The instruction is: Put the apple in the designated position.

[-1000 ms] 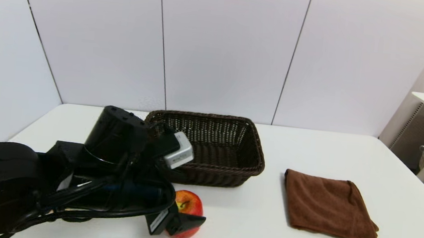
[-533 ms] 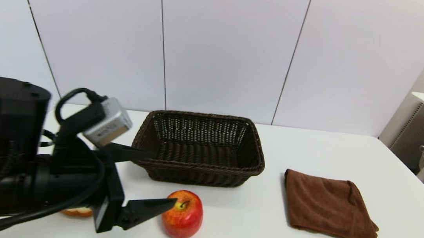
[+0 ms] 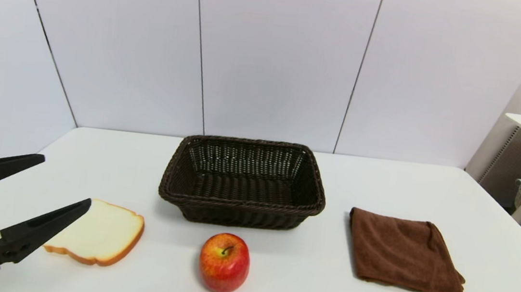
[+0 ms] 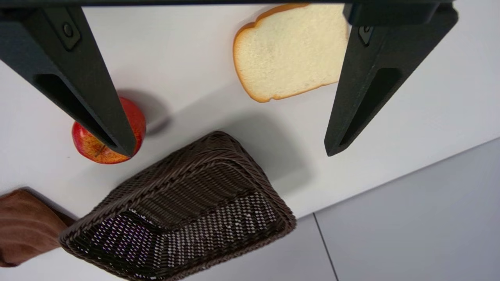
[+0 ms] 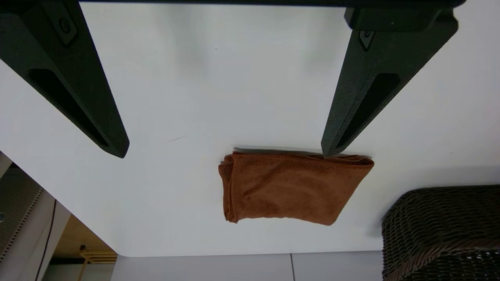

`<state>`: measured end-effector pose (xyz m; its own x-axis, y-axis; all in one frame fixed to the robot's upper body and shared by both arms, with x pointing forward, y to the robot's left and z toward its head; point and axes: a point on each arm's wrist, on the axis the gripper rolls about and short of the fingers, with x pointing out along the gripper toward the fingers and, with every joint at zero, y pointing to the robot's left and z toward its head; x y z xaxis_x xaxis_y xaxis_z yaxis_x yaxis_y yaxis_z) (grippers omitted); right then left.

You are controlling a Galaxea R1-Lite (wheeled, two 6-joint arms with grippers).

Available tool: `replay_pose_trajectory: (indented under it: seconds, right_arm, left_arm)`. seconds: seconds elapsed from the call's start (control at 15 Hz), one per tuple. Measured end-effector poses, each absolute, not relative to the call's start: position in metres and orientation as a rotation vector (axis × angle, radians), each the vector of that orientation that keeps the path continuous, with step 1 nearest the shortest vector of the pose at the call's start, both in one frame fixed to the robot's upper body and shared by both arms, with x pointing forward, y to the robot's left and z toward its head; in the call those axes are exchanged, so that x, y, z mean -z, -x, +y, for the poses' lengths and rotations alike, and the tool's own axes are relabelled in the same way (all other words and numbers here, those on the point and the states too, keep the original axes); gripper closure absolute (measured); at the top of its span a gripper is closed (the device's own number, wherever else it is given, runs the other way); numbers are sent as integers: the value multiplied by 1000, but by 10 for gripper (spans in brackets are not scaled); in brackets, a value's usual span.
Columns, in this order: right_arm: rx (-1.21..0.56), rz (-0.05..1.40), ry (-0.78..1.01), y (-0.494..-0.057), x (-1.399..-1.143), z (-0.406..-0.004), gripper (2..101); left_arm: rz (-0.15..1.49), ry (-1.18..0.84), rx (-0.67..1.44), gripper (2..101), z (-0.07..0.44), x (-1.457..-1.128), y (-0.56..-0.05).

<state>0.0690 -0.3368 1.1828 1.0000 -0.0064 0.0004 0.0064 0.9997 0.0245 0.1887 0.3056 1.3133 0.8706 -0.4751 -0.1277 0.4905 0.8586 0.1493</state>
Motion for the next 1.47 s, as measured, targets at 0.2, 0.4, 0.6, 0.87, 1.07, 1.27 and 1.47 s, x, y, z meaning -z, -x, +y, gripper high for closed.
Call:
replay_pose_trajectory:
  seconds: [0.2,0.4,0.6,0.87,1.07,1.27,1.47]
  right_arm:
    - [6,0,-25,-69,-1183,-337,50]
    - [6,0,-24,-69,-1183,-337,50]
    - [6,0,-24,-69,-1183,-337,50]
    - [6,1,-24,-69,-1183,-337,50]
    - [6,0,-24,-69,-1183,-337,50]
    - [6,0,-24,-69,-1183,-337,50]
    - [6,1,-24,-69,-1183,-337,50]
  left_arm:
    - [-10,-183,413,60,319,-1299,-153]
    - [-60,-178,338,58,326,-1277,-116]
    - [-46,-168,193,55,330,-1239,-91]
    - [12,-135,60,54,333,-1193,-72]
    - [18,-96,41,54,333,-1184,-69]
    - [11,5,27,54,333,-1183,-69]
    - [-4,56,-2,54,334,-1184,-69]
